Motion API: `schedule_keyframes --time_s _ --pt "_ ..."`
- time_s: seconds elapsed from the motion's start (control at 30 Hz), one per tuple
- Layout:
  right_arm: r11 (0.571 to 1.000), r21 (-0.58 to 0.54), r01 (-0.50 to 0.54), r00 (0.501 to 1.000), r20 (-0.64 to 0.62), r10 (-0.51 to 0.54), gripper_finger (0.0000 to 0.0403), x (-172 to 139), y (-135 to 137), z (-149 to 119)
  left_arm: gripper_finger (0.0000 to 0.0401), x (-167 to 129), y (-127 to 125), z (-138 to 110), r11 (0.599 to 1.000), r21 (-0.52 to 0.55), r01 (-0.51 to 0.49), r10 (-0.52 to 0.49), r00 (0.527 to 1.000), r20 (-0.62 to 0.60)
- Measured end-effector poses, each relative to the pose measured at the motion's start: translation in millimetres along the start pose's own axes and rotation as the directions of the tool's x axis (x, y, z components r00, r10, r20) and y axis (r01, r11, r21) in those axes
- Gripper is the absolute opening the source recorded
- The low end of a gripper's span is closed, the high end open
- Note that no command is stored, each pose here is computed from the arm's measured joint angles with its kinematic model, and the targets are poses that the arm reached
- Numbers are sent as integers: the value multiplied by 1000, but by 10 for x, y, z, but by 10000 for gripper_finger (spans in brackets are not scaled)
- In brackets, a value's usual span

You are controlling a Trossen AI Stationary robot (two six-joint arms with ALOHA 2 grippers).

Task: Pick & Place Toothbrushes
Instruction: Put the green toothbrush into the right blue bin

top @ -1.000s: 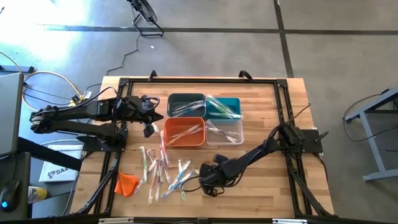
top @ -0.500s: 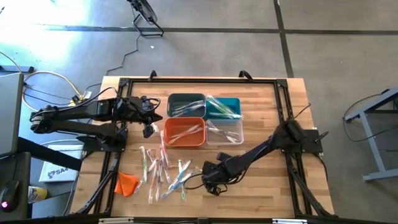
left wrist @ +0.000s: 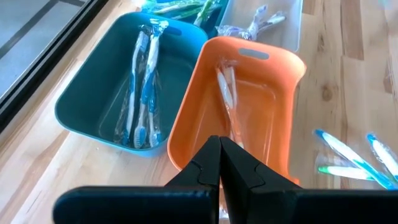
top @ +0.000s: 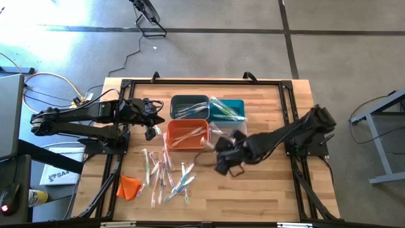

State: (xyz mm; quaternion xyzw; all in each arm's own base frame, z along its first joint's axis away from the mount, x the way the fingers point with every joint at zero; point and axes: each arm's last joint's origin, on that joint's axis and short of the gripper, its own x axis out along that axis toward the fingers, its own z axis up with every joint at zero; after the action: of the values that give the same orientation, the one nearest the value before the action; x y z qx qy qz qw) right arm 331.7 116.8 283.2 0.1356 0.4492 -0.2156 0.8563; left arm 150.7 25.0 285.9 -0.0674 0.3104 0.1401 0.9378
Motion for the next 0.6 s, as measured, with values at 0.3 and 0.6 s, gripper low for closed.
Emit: schedule_keyframes --time_s 0.3,0.6 --pt "992 41 121 981 145 -126 10 -268 -559 374 0 -1 -1 32 1000 20 -7 7 999 35" --pt "977 -85 195 980 54 -191 10 -149 -995 571 0 -8 -12 128 1000 19 1 -3 991 133"
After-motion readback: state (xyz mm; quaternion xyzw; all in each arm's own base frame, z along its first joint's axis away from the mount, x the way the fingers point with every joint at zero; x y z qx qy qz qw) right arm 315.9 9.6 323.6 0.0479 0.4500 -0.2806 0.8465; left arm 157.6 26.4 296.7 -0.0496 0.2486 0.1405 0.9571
